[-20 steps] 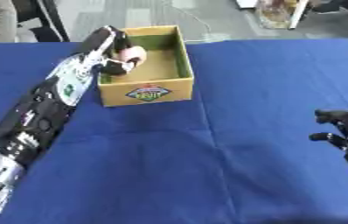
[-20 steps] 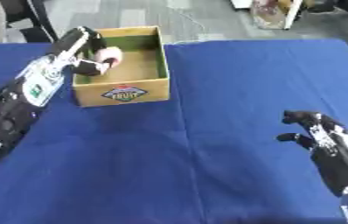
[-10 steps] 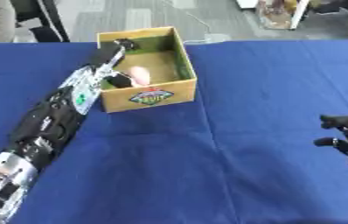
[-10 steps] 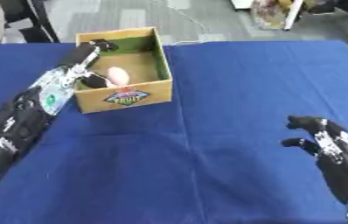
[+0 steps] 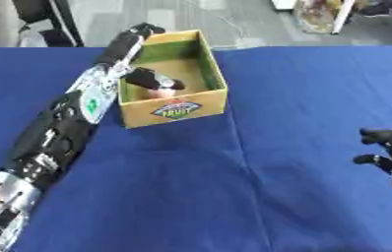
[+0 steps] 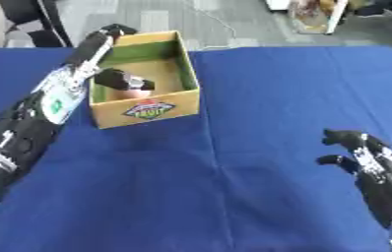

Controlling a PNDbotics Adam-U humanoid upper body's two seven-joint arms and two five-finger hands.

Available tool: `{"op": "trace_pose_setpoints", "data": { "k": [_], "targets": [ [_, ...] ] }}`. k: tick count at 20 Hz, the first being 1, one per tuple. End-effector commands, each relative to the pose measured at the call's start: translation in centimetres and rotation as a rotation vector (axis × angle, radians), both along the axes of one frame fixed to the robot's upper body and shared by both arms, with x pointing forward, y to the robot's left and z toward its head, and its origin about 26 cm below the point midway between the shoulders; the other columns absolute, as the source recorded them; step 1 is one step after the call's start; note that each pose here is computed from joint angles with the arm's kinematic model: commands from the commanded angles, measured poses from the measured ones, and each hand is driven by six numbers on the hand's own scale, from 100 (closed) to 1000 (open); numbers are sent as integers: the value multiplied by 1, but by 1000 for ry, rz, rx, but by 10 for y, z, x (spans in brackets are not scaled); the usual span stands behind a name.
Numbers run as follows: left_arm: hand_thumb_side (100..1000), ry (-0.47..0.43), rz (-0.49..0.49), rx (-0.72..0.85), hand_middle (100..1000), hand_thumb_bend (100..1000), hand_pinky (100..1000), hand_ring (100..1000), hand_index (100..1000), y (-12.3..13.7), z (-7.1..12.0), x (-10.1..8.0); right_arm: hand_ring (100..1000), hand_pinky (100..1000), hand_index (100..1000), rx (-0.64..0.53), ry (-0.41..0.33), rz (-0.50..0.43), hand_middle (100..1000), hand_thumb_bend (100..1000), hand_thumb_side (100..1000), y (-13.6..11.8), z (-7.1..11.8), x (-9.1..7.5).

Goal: Pick up objects on the table and place them in the box.

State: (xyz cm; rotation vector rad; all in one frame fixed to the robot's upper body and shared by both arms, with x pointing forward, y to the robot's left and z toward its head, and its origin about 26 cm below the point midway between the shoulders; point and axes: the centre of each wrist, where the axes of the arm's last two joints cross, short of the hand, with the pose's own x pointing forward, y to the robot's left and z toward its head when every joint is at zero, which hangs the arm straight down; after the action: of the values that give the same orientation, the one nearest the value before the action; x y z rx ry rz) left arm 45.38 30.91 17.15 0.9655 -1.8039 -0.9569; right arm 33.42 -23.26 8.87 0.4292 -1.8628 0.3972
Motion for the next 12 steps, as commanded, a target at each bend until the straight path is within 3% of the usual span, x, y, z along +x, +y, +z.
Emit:
{"op": "trace_pose_setpoints", "data": {
  "k": [1,7,12],
  "targets": [
    [495,-66,-32,-66,804,998,796,919,882,5,30,-11,946,633,702,-6,-30,-19,631,100,545,-6,9,1],
    [413,-103,-148,-307,758,953,741,897,850,9,55,-58,946,634,702,4,-35,-50,631,100,542,-12,10,1],
    [383,-122,-221,-506,743,908,707,884,839,14,50,-108,945,634,702,12,-41,-73,631,100,539,-17,12,1]
  ]
}}
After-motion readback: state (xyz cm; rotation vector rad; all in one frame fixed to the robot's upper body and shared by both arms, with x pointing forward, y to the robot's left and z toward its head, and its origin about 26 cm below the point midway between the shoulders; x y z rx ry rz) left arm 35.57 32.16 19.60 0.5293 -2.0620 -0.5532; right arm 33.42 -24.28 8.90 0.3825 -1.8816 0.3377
